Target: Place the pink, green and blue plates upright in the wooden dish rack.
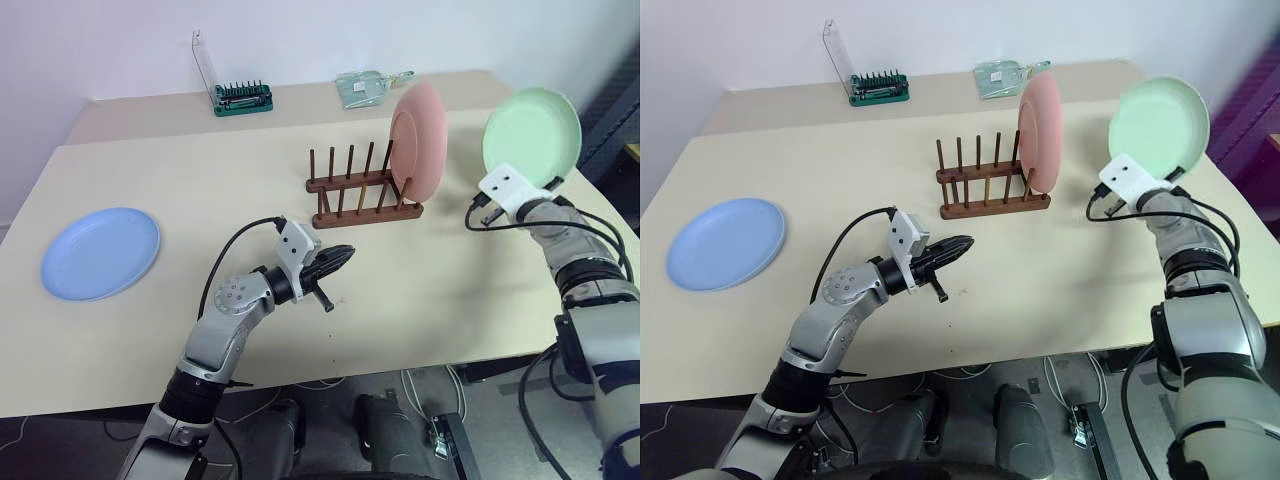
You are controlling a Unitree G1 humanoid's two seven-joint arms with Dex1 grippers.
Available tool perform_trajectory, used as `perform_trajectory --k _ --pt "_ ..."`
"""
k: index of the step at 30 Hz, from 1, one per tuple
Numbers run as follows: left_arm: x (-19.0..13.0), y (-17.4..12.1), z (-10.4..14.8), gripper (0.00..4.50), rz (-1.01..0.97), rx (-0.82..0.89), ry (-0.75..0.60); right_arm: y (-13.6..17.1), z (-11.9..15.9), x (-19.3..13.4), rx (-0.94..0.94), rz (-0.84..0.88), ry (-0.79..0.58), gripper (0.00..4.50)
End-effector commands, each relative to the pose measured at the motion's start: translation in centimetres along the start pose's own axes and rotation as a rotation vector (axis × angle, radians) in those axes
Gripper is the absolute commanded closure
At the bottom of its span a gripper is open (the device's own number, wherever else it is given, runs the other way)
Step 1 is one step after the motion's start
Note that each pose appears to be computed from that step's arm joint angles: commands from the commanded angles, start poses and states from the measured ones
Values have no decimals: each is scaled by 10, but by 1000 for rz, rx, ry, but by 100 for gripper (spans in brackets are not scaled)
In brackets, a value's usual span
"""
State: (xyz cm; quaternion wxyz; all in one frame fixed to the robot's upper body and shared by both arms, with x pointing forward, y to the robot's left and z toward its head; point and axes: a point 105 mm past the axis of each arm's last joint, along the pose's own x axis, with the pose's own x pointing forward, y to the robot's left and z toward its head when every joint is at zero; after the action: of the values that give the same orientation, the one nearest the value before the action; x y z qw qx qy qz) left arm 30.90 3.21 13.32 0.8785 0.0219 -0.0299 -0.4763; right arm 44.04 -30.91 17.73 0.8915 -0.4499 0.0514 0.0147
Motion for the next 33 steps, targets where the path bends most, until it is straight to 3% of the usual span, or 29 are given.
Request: perform_trajectory --k 1,4,7,11,13,18,28,33 --pt "-1 0 11 439 10 22 -40 -85 109 -20 291 -192 -471 448" --pt "-2 5 13 439 30 22 -50 -110 170 -57 572 -61 -809 448" --pt "-3 12 16 439 59 26 -66 -110 203 -89 703 152 -990 448" --pt "-12 37 29 439 173 67 -122 -70 242 -150 769 710 -1174 448" --pt "-19 50 38 439 221 54 -160 -45 249 -164 807 922 -1174 448" --pt "-31 42 33 439 107 13 -109 -2 245 -152 849 1103 -1040 448" --pt "-40 16 17 439 16 -44 -29 7 215 -95 989 1011 -845 448" --pt "-38 12 17 439 10 -45 -25 6 197 -84 993 998 -806 448"
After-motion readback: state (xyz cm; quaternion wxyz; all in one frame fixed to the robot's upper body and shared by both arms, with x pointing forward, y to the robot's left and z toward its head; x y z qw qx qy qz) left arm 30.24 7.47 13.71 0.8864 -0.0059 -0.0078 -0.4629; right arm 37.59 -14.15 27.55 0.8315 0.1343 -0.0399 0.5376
